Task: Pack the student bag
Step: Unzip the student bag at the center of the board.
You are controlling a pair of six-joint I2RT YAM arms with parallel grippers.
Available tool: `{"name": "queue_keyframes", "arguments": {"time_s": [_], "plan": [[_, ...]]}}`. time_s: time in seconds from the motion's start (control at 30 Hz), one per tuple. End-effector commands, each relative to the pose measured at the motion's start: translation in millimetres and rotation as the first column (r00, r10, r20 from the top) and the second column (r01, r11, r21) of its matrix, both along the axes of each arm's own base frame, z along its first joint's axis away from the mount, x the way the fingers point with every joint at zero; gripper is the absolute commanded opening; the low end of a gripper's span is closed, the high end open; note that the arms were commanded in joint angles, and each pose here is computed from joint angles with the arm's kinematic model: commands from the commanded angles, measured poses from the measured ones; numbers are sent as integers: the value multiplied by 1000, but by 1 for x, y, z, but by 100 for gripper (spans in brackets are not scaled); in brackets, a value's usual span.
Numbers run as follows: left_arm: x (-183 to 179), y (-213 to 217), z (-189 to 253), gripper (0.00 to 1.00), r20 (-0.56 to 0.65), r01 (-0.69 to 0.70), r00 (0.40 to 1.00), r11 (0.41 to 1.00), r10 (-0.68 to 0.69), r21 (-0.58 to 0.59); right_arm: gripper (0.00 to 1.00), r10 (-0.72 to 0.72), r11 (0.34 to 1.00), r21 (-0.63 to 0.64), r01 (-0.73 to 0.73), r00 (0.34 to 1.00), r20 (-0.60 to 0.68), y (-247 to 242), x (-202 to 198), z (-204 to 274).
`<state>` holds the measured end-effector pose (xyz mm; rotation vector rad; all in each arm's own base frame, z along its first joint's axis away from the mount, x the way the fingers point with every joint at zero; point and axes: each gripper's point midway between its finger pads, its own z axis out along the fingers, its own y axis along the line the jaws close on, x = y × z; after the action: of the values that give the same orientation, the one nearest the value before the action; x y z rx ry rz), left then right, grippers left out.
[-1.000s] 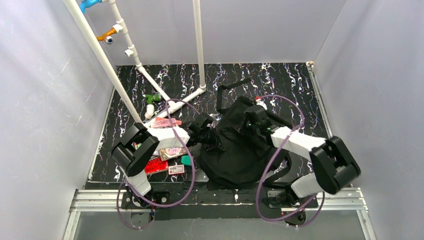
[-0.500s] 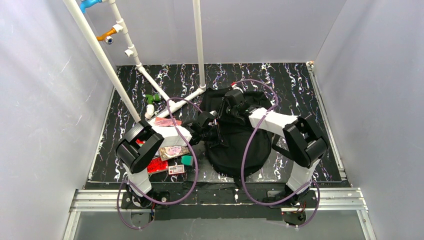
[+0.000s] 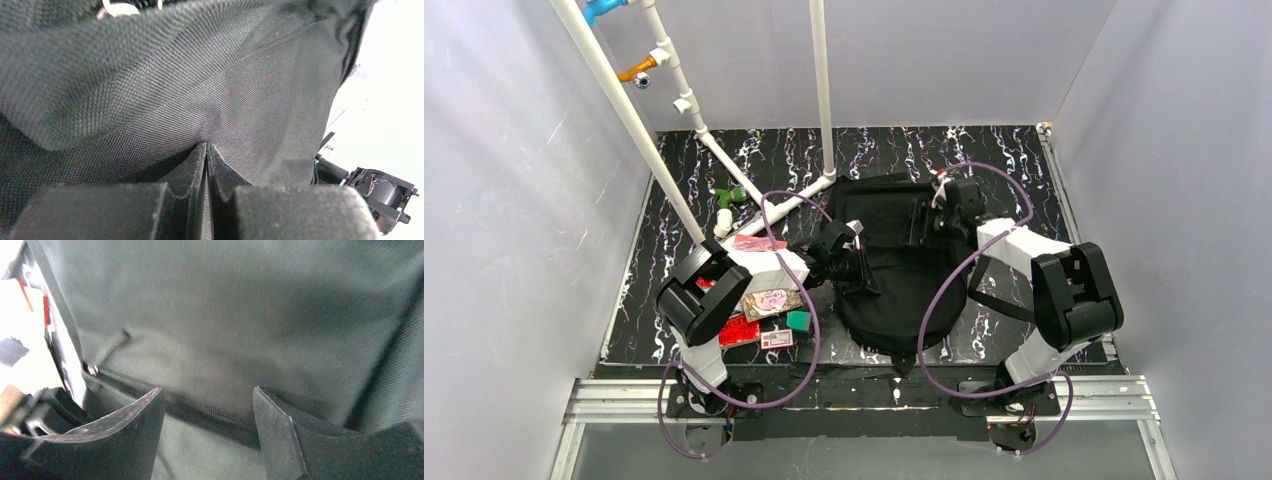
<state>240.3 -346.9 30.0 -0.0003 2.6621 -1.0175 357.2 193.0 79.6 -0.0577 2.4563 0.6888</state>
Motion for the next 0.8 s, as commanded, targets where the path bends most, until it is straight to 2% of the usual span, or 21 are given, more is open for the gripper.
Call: {"name": "queue_keyframes", "arguments": {"time_s": [0.0,0.13,0.23,0.3,0.47,0.57,0.67,0.77], "plan": [[-20,50,-54,5,-146,22,989,972,13,235,69,104,992,72,-101,993,-51,21,-53,-16],[1,54,-50,6,-153,12,988,972,25,233,67,128,991,39,-126,990,-51,24,-104,-36],[15,50,-37,10,-129,15,992,977,13,212,64,100,994,36,-99,994,-48,19,-125,-51],[17,43,-24,19,-117,29,993,984,-9,173,64,60,998,31,-59,997,-45,13,-127,-58],[5,22,16,53,-89,43,995,999,-45,-21,62,34,999,35,-33,999,-16,11,-125,-63],[8,19,39,72,-48,18,999,999,-20,-51,60,41,999,14,-41,999,1,8,-126,-61],[22,15,43,79,-39,-42,998,999,41,-13,53,40,999,4,-40,999,26,5,-128,-55],[36,5,34,77,-61,-100,993,994,102,35,49,39,999,-6,-39,998,43,1,-131,-51]]}}
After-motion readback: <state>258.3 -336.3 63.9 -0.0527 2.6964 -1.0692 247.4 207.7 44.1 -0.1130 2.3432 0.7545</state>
